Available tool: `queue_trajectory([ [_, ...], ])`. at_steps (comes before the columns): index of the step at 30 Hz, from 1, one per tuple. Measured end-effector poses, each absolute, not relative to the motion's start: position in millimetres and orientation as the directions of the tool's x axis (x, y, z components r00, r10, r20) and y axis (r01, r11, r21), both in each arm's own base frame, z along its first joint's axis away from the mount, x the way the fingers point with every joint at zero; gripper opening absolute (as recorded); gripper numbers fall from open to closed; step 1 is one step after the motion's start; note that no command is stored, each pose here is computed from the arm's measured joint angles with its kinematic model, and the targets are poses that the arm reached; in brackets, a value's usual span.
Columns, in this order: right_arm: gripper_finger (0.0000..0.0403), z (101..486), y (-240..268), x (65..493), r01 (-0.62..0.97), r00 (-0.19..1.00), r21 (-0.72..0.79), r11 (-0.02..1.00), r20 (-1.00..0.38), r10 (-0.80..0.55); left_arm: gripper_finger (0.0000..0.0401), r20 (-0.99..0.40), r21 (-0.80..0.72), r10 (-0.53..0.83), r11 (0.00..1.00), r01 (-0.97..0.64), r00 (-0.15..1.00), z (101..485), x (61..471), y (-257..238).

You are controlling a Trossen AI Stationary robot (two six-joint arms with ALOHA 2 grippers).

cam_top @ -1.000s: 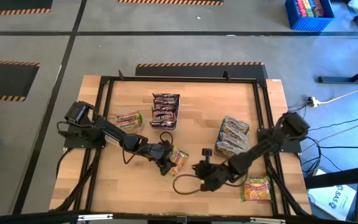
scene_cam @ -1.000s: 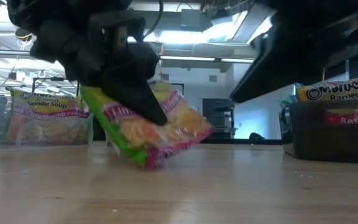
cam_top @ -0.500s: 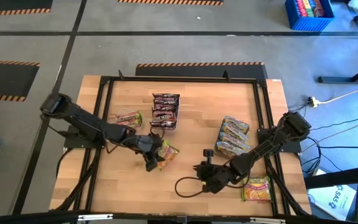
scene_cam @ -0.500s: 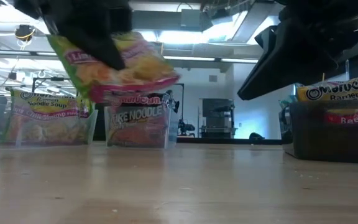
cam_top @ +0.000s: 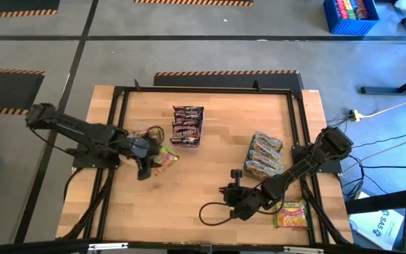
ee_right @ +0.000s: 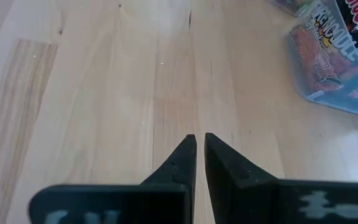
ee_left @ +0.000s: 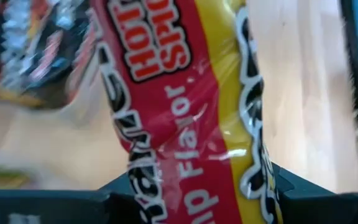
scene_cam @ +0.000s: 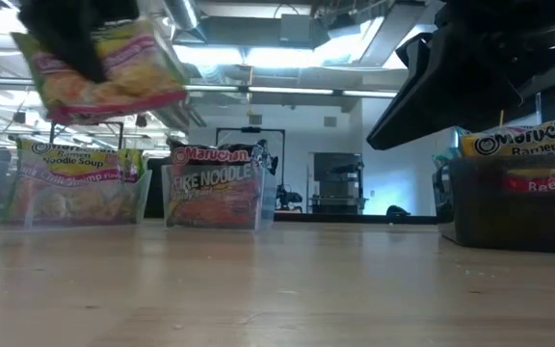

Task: Sort Maruchan noodles
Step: Put the green noodle pack into the left transparent bin

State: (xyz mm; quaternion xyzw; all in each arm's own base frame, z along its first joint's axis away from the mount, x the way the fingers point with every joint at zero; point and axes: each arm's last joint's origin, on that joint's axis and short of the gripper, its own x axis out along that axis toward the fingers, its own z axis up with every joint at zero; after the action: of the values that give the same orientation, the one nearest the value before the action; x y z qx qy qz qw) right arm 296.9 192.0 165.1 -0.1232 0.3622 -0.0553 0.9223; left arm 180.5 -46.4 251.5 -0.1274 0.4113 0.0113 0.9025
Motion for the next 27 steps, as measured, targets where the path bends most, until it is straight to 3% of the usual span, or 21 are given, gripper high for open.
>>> queue_trajectory([
  [5,0.0018,165,192,297,0.013,0.731,-0.269,0.963,-0.655,-0.193,0.0149,-0.817,-0.141,-0.005,0.971,-0.192,0.577,254,150,-33],
  [14,0.0018,163,191,298,0.027,0.733,-0.286,0.958,-0.646,-0.214,0.0149,-0.937,0.037,0.142,0.949,-0.314,0.318,243,122,-16],
  [20,0.0018,163,191,298,0.029,0.734,-0.29,0.957,-0.644,-0.218,0.0149,-0.955,0.09,0.154,0.965,-0.248,0.254,234,135,-17],
  [27,0.0018,162,191,297,0.025,0.732,-0.29,0.957,-0.647,-0.215,0.0149,-0.986,0.13,0.142,0.982,-0.134,0.091,215,150,-20],
])
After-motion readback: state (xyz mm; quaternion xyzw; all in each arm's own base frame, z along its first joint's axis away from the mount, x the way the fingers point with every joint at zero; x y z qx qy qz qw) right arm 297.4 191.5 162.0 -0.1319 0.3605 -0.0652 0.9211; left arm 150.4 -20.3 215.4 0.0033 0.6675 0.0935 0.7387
